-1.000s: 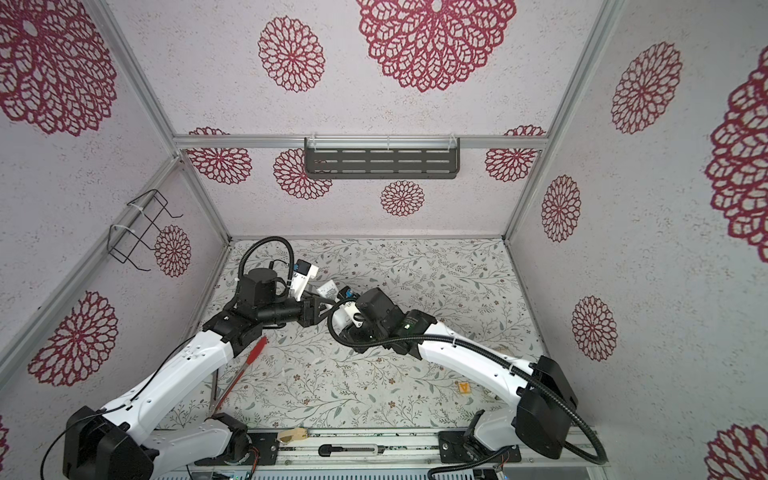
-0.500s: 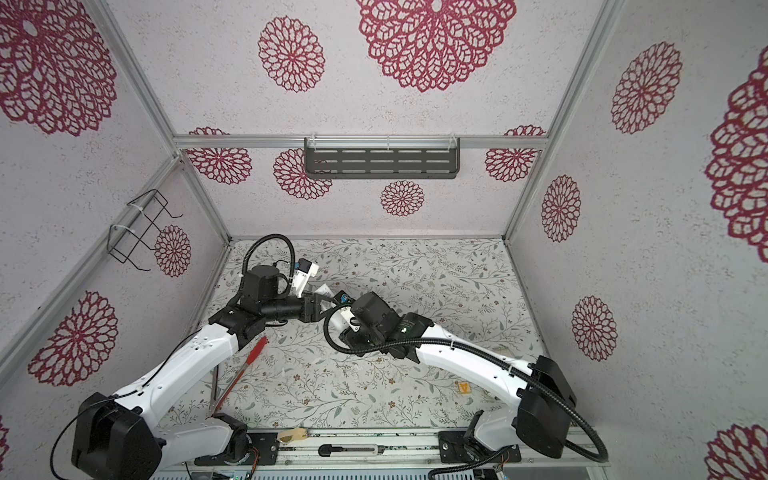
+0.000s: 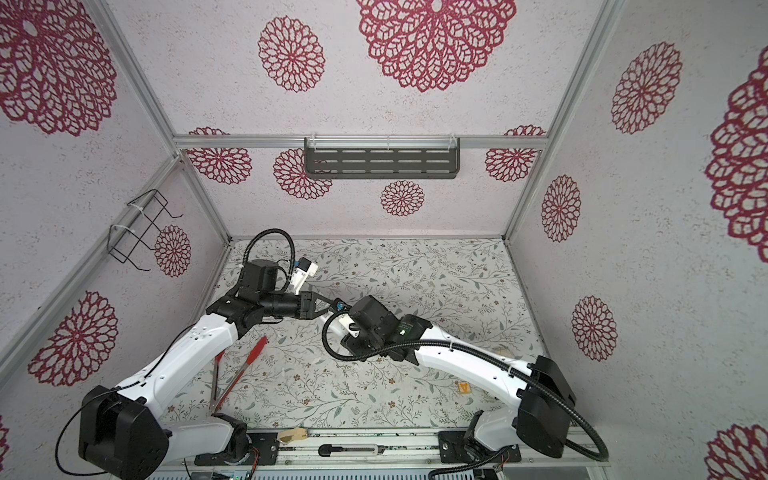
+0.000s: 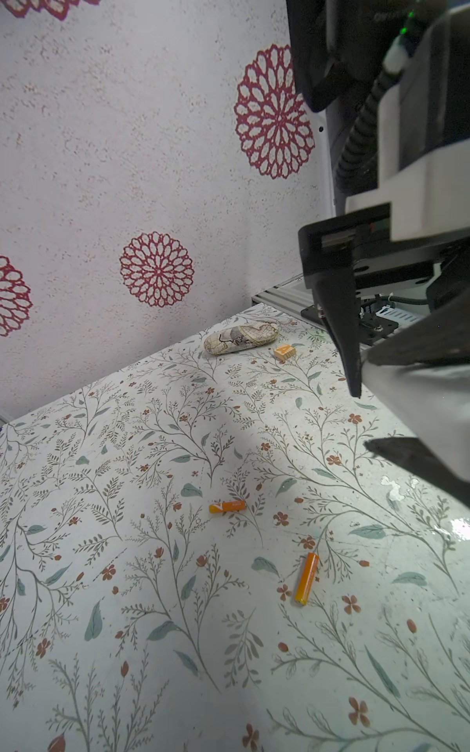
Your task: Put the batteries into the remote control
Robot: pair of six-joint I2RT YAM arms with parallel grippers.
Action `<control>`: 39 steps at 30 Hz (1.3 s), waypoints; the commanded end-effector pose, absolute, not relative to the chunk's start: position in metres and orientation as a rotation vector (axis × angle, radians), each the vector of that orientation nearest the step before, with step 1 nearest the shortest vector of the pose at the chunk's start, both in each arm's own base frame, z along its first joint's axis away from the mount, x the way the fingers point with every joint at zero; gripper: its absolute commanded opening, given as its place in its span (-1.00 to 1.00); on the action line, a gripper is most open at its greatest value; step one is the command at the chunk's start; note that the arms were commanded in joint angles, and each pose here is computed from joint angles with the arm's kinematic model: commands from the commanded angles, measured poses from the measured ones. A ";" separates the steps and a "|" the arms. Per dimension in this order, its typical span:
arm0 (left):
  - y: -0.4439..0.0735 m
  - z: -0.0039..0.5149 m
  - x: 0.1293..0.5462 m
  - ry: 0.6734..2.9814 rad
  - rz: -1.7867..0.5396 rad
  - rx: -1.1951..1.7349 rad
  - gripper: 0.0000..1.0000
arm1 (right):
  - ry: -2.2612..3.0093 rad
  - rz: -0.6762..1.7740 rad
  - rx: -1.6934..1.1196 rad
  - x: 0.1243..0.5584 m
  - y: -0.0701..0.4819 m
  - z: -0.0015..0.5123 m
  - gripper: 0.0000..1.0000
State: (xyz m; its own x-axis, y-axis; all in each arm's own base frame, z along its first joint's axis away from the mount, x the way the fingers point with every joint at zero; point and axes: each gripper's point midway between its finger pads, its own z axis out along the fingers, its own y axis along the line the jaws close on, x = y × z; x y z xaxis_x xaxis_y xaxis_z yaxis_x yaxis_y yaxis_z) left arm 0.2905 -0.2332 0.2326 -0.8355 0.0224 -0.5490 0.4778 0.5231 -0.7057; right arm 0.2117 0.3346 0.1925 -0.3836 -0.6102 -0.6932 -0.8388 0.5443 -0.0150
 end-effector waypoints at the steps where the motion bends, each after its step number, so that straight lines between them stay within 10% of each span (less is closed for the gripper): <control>1: -0.217 0.221 0.296 2.320 -1.148 0.405 -0.57 | 2.009 0.476 -1.115 0.217 0.339 0.237 -0.50; 9: -0.211 0.220 0.296 2.329 -1.133 0.384 -0.88 | 2.009 0.469 -1.087 0.222 0.341 0.238 -0.31; 19: -0.175 0.226 0.316 2.203 -1.024 0.160 -1.00 | 2.019 0.647 -0.852 0.223 0.331 0.242 0.98; 39: -0.162 0.165 0.299 2.067 -1.117 -0.147 -1.00 | 2.325 0.823 -0.347 0.254 0.354 0.167 0.98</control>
State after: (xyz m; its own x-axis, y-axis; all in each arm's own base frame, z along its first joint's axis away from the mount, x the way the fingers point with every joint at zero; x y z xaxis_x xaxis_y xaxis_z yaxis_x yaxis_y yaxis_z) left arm 0.2898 -0.1572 0.1420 -0.7593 -0.3880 -0.5225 0.1836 0.6426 -0.7439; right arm 0.2464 0.3445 0.1453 -0.7520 -0.1504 -0.6418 -0.4757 0.7978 0.3704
